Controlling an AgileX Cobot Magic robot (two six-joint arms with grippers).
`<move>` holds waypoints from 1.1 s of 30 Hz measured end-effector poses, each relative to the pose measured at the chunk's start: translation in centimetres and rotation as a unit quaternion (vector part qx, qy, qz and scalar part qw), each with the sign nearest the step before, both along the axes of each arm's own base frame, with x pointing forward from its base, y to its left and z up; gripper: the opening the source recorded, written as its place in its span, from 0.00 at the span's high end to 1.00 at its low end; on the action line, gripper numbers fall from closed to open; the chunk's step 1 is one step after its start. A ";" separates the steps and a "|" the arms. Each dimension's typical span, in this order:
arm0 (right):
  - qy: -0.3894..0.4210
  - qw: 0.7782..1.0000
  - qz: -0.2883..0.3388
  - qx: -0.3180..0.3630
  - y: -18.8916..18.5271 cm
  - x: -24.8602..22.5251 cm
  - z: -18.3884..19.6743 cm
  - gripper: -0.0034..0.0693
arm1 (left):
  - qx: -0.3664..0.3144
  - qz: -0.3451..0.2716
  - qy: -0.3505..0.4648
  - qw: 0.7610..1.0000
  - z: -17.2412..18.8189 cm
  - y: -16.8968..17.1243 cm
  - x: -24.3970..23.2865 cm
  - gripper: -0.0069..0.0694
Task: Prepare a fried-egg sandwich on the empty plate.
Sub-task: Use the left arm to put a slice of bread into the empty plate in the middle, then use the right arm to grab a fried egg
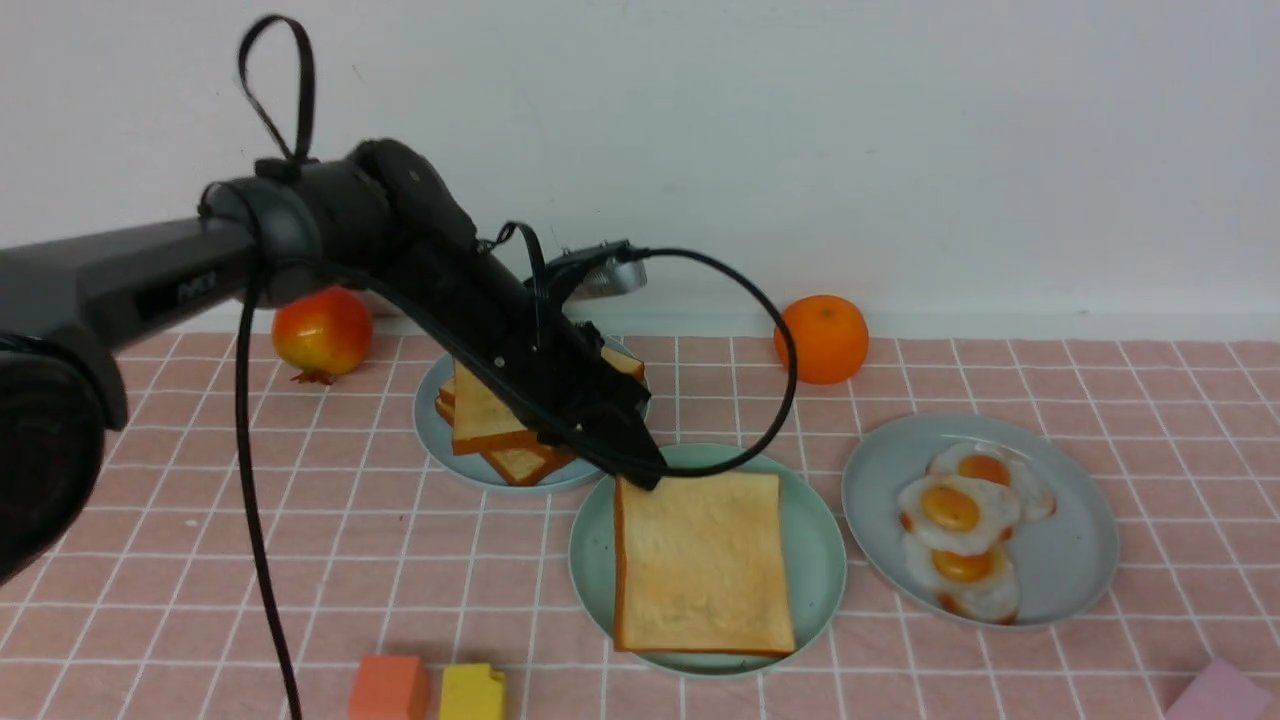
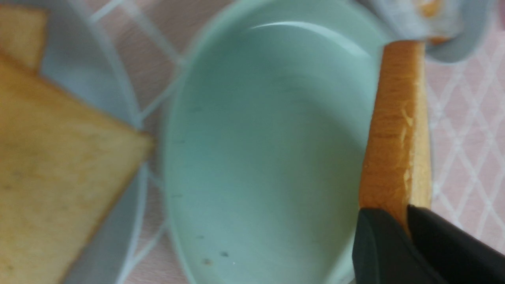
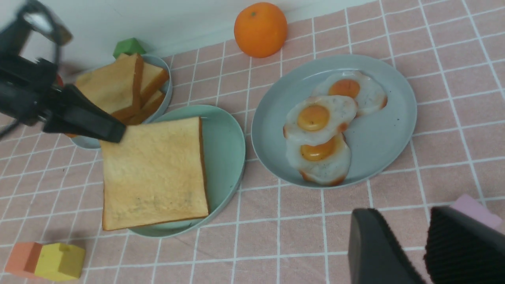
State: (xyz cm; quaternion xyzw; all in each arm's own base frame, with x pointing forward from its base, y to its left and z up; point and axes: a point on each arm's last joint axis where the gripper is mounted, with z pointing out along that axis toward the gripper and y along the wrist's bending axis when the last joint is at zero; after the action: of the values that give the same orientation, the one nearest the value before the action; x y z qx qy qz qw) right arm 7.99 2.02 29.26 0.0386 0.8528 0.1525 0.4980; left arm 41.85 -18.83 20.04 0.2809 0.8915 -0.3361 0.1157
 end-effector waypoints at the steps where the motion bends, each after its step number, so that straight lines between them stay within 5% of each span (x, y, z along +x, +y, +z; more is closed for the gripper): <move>1: 0.003 1.000 0.001 0.000 0.0 0.0 0.0 0.62 | 0.002 0.004 0.000 1.000 -0.3 -0.1 0.1 0.79; 9: 0.009 1.000 0.003 0.001 0.1 -0.1 -0.1 0.62 | 0.005 0.022 -0.021 1.000 -0.6 -0.2 0.7 0.72; 16: 0.016 1.000 0.016 -0.016 0.1 0.0 -0.1 0.62 | 0.012 0.019 -0.025 0.999 -0.6 -0.1 0.6 0.31; 21: 0.069 0.997 0.017 -0.033 0.0 1.1 0.8 0.62 | 0.005 0.034 -0.032 0.999 1.5 0.4 0.5 0.12; 28: 0.108 0.994 -0.011 -0.010 -0.1 3.5 3.0 0.58 | -0.011 0.024 -0.055 0.998 6.0 1.7 0.2 0.12; 33: 0.196 0.980 -0.030 0.019 0.2 8.0 2.6 0.51 | -0.020 0.007 -0.080 0.997 11.5 2.5 -2.6 0.22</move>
State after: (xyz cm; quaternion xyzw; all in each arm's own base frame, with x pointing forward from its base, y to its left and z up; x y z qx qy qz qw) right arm 15.94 2.22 31.88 0.1030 0.9292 0.1432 0.3249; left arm 39.27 -16.36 31.58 0.2981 0.8745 -0.3294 0.1947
